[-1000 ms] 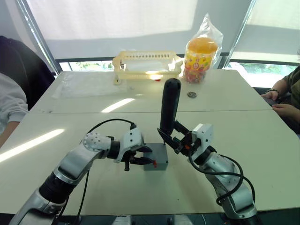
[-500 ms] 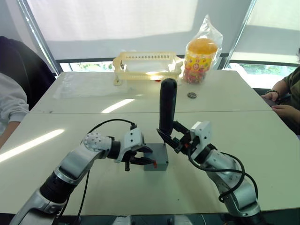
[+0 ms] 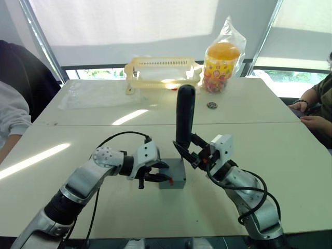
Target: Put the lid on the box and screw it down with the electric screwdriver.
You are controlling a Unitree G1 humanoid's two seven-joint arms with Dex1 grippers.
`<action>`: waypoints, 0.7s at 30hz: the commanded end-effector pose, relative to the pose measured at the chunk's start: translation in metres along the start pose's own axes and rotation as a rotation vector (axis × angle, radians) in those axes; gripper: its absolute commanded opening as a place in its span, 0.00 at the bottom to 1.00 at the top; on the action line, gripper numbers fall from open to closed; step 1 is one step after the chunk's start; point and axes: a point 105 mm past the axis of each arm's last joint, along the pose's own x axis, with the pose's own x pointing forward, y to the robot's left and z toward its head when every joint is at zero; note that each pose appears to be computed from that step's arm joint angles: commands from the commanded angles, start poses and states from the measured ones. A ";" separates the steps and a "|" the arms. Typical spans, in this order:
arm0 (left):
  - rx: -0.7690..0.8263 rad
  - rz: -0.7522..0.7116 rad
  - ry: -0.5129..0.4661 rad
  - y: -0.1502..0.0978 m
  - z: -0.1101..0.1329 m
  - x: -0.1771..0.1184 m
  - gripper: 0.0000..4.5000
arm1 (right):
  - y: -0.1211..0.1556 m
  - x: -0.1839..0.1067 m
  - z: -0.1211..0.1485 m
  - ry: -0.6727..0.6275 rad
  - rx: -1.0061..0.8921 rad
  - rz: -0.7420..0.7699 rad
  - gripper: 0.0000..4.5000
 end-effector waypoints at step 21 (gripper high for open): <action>-0.021 0.003 0.043 -0.001 -0.010 0.000 0.40 | -0.002 -0.015 -0.053 0.160 0.061 -0.058 0.39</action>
